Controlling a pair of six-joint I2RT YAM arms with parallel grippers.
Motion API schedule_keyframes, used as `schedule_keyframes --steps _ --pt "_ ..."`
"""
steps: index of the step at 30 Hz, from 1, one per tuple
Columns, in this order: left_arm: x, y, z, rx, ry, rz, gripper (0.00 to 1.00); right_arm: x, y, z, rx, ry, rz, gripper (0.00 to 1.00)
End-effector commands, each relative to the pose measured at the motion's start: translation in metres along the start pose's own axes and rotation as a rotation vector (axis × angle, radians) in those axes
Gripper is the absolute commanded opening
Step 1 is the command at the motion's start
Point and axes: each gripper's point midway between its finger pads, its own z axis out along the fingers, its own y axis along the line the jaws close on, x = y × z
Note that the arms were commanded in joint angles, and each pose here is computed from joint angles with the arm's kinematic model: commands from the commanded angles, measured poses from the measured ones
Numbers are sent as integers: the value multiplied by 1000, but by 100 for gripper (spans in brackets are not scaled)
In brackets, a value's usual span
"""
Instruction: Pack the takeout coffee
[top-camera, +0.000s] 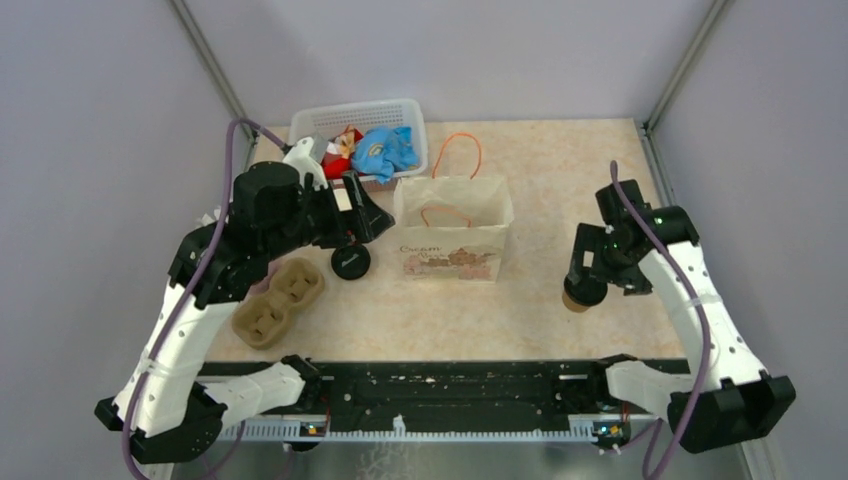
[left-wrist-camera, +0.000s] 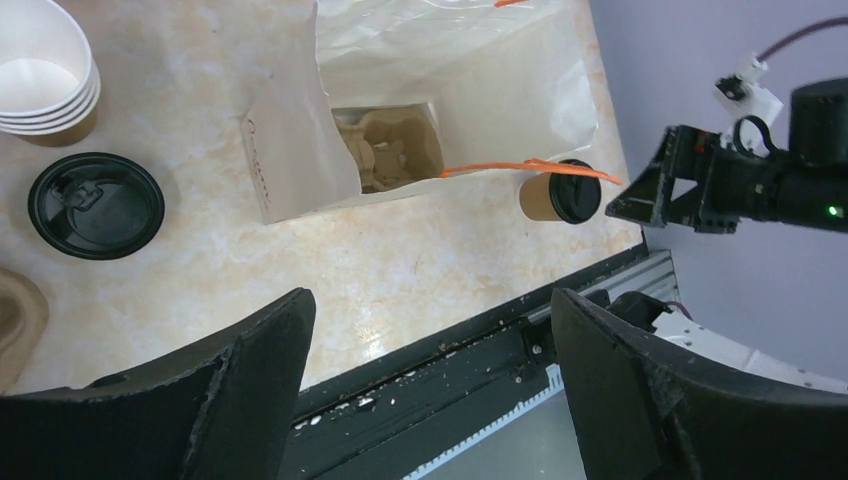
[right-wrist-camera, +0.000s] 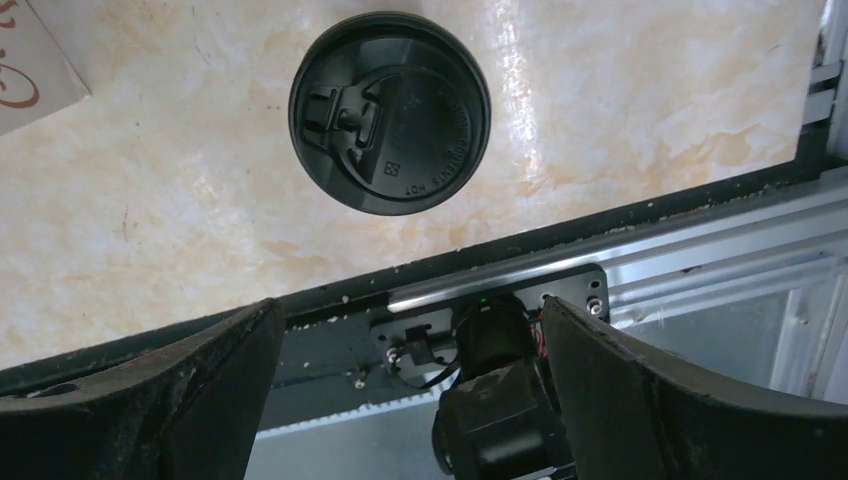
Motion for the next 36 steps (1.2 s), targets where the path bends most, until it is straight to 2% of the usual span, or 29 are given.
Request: schedule_keyframes --steps 1,7,18,27,32,36 --pt "-1 -14 1 78 2 15 94 -17 21 7 -73 63 -10 99" --pt "4 -6 5 57 19 89 96 -14 23 25 -32 169 -22 99" --pt "1 0 11 28 28 177 98 -16 13 57 25 233 28 97" --pt "-6 -2 14 20 24 202 98 -34 11 66 6 27 105 95" --pt "-6 -3 17 25 30 204 98 -40 17 66 -39 -35 125 94" --pt "-5 -4 19 28 41 206 99 -36 17 71 -43 -34 123 91"
